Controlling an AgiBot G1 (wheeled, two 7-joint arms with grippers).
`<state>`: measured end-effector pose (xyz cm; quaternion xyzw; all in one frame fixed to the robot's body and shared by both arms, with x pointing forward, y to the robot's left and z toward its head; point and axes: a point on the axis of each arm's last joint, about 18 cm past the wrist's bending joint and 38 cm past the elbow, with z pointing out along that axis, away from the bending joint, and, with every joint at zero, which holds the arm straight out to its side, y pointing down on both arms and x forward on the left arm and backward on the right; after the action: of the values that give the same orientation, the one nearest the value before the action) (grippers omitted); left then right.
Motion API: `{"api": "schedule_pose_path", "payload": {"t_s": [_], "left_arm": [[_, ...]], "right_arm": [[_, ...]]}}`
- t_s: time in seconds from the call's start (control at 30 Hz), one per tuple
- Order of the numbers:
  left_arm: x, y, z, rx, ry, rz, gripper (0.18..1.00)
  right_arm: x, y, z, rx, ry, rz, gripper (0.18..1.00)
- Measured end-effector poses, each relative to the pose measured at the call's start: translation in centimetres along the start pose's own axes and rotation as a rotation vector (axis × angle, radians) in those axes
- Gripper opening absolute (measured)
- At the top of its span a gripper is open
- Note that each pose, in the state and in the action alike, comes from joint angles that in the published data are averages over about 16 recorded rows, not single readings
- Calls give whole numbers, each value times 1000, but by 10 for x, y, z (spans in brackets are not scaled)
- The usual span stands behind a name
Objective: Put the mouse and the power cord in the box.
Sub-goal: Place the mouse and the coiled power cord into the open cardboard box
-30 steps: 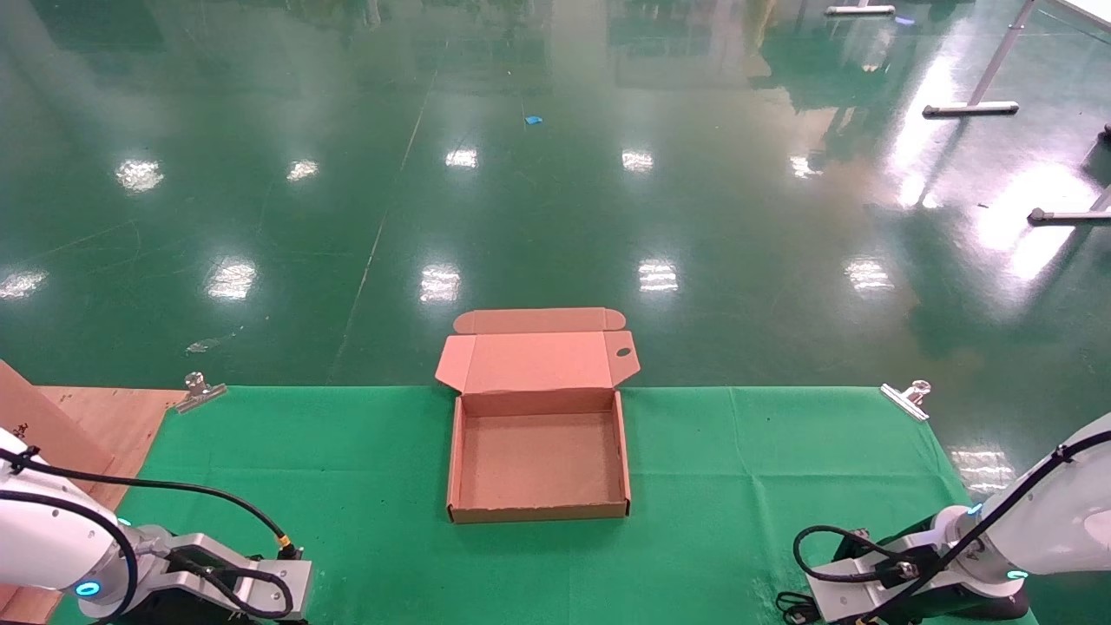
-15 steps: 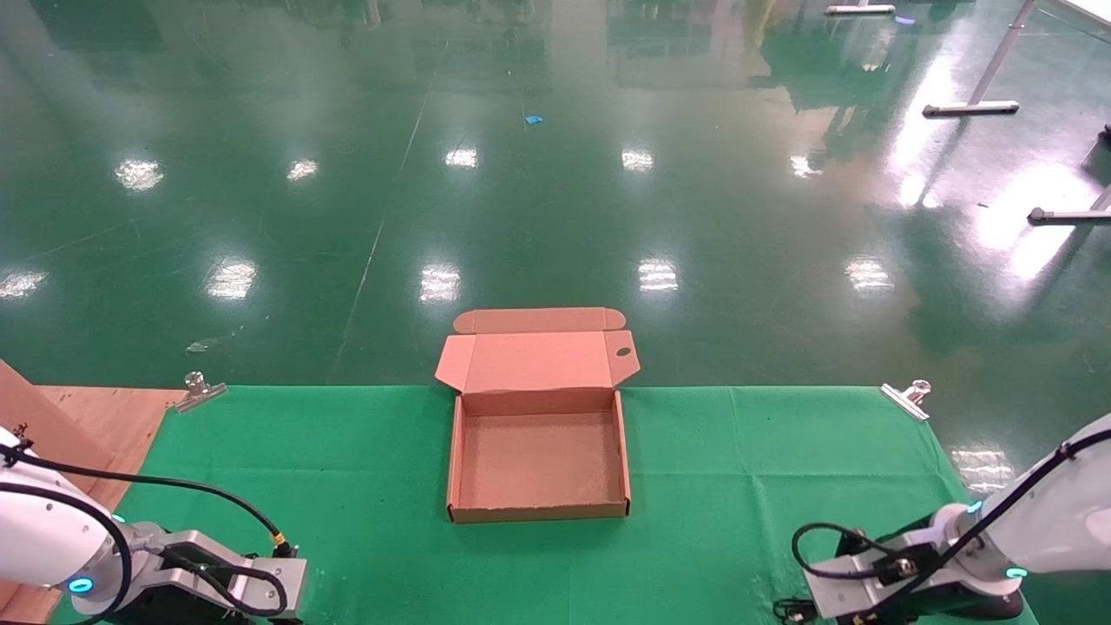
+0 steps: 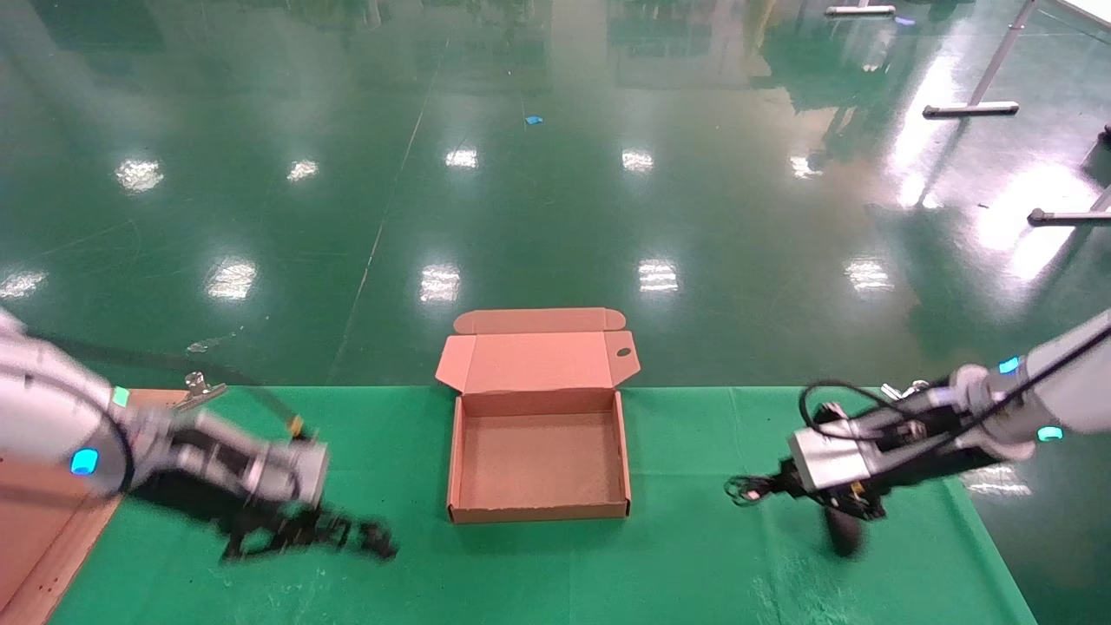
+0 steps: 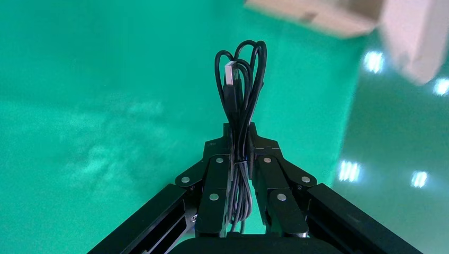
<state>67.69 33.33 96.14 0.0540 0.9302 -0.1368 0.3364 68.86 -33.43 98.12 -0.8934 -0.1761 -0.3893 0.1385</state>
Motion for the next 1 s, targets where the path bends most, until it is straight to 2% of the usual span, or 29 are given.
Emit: {"api": "schedule_pose_path", "payload": {"t_s": [0.23,0.5,0.77,1.0], "left_arm": [[-37,-66,-44,64,-81,98,333],[-53,-121,-80,119,-138,176,333],[-57,-143,-96,134,-174,216,332],[-69,-146,-78,126,-256,201,332]], "right_arm": [[48,-52,-30,81,50,-64,224],[89,-108,-55,121,88,-136,224],[105,-136,-70,128,109,-167,224],[106,-136,-82,127,135,-154,224]]}}
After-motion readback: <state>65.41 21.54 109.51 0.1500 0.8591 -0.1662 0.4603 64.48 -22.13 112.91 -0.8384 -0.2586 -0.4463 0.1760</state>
